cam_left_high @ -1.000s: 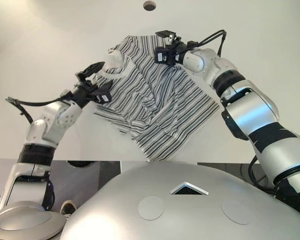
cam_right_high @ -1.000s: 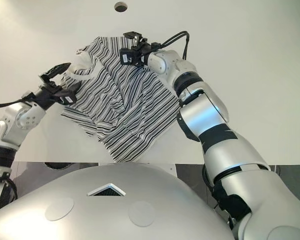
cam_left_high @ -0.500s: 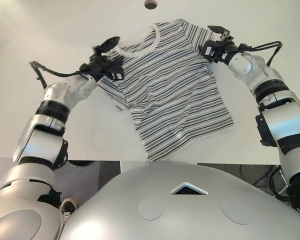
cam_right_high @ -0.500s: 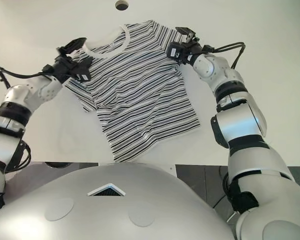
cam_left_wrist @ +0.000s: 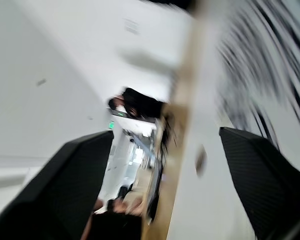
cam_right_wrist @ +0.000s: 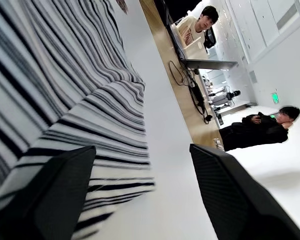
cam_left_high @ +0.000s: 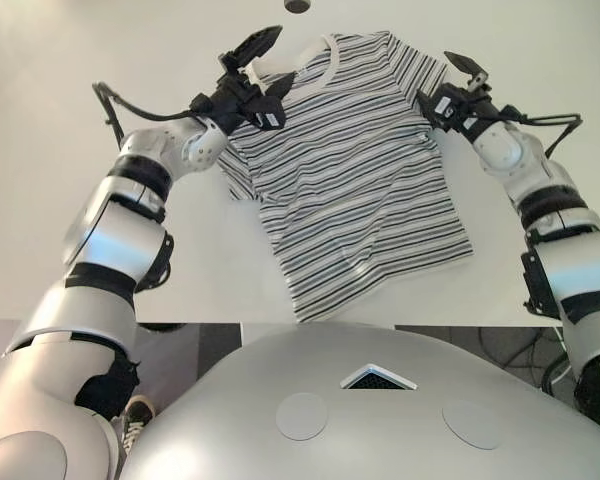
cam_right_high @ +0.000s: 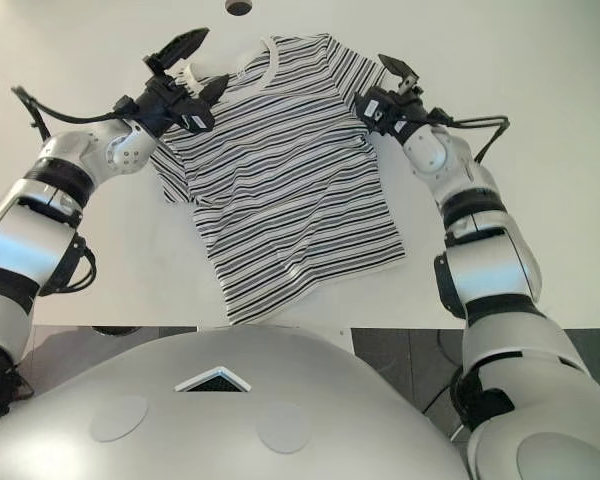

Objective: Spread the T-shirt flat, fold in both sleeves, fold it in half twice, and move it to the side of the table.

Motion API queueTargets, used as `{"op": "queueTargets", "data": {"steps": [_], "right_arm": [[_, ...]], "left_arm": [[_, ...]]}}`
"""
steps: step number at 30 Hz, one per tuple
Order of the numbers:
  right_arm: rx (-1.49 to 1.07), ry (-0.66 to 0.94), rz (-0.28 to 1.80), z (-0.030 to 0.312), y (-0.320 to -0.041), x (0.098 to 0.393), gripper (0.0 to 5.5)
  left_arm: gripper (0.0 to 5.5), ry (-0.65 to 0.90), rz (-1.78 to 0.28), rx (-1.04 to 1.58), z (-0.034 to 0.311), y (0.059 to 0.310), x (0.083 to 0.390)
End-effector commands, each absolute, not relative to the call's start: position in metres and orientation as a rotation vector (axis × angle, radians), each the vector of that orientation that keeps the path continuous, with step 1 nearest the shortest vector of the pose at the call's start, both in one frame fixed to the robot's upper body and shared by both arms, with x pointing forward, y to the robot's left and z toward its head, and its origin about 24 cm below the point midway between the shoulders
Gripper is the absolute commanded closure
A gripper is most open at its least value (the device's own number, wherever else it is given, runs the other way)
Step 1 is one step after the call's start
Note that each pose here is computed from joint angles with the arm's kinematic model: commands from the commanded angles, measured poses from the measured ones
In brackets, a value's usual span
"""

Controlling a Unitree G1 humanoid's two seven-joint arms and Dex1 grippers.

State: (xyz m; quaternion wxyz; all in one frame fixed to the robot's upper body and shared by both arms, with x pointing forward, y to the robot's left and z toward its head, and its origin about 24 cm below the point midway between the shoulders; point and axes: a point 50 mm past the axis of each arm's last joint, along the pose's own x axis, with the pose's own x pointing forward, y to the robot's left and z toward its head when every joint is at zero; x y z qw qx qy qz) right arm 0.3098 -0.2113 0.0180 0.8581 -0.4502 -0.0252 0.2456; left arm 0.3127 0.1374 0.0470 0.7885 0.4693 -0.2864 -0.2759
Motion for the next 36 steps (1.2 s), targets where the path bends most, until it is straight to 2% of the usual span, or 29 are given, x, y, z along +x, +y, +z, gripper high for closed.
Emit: {"op": "queueTargets", "data": {"steps": [1, 3, 6, 10, 14, 20, 25, 30, 32, 36], "right_arm": [[-0.718, -0.257, 0.611, 0.043, -0.206, 0.262, 1.97], [-0.677, -0.265, 0.705, 0.05, -0.203, 0.236, 1.97], [-0.687, -0.193, 0.844, 0.053, -0.203, 0.207, 1.97], [-0.755, -0.05, 1.017, 0.049, -0.203, 0.18, 1.97], [-0.844, 0.081, 1.128, 0.043, -0.209, 0.172, 1.97], [-0.946, 0.225, 1.217, 0.027, -0.218, 0.168, 1.97], [-0.981, 0.248, 1.28, 0.028, -0.217, 0.164, 1.97], [-0.972, 0.239, 1.358, 0.03, -0.205, 0.153, 1.97], [-0.973, 0.239, 1.364, 0.03, -0.203, 0.151, 1.97], [-0.984, 0.235, 1.351, 0.03, -0.203, 0.155, 1.97]], "left_arm": [[1.56, -0.642, -0.76, 0.725, 0.036, 0.135, 0.235], [1.56, -0.551, -0.877, 0.742, 0.026, 0.141, 0.204], [1.56, -0.445, -1.023, 0.786, 0.025, 0.149, 0.174], [1.56, -0.318, -1.17, 0.854, 0.022, 0.147, 0.153], [1.56, -0.204, -1.14, 1.031, 0.007, 0.16, 0.163], [1.56, -0.149, -1.123, 1.151, -0.003, 0.171, 0.172], [1.56, -0.097, -1.17, 1.191, -0.009, 0.183, 0.167], [1.56, -0.03, -1.168, 1.268, -0.007, 0.207, 0.173], [1.56, -0.055, -1.177, 1.097, 0.008, 0.198, 0.168], [1.56, -0.22, -1.149, 0.606, 0.066, 0.173, 0.17]]}}
